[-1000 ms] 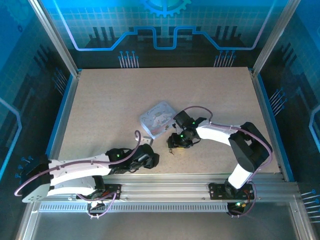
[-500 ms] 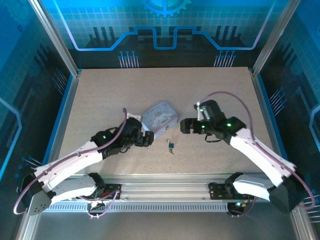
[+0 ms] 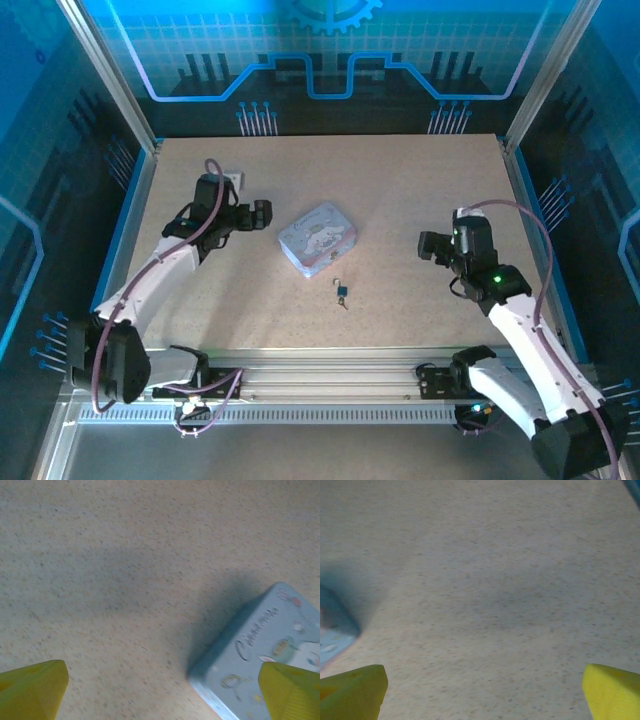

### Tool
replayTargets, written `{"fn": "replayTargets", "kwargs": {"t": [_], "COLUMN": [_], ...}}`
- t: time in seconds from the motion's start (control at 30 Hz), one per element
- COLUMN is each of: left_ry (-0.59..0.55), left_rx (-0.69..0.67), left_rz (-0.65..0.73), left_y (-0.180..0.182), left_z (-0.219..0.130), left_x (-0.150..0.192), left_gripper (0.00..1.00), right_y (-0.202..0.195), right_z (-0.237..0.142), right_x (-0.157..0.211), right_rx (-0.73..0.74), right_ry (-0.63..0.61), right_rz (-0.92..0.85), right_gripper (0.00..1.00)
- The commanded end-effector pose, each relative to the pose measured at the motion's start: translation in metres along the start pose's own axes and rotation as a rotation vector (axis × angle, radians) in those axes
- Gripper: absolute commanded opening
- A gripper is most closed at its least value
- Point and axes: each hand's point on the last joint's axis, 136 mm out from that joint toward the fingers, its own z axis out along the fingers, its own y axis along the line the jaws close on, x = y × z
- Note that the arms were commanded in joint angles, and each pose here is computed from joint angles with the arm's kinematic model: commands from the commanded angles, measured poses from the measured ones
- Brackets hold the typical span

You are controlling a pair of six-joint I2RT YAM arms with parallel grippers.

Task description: Unlock a padlock with a key

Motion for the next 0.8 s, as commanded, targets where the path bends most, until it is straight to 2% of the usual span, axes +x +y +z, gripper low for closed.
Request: {"fn": "replayTargets", "kwargs": {"t": [0.0,0.13,0.3,0.4,0.6,0.77], "left_ry": [-0.095,-0.250,-0.388,-0.444,-0.557,-0.569], "left_rx": [0.005,-0.082,-0.130,-0.142,-0.154,-0.163], "left_rz": [0.118,0.184,0.184,0.192,0.183,0.091], "left_y": [0.009,0.028,0.044,0.050,0.056,0.072], "left_z": [0.011,0.016,0.024,0.029,0.029,0.055], "left_x": [-0.005,-0.002,-0.002,0.000,-0.018,-0.006], "left_gripper": [0.99,0.99,0.99,0.99,0.99,0.99], "right_y": [-0.014,-0.020,-0.034,-0.039,-0.034,-0.028], "right_z": [0.017,0.033,0.047,0.054,0.077,0.093], "right_x": [-0.012,-0.008,-0.003,0.000,0.003,-0.009], "right_rx": [0.059,0.068,0.055,0.049,0.018,0.002], "right_ry": [-0.108,-0.196,-0.296,-0.352,-0.379,-0.404], "right_rz": [-0.063,-0.117,-0.034,-0.005,-0.021,-0.051], "right_gripper": [1.00,1.00,1.00,1.00,1.00,1.00]}}
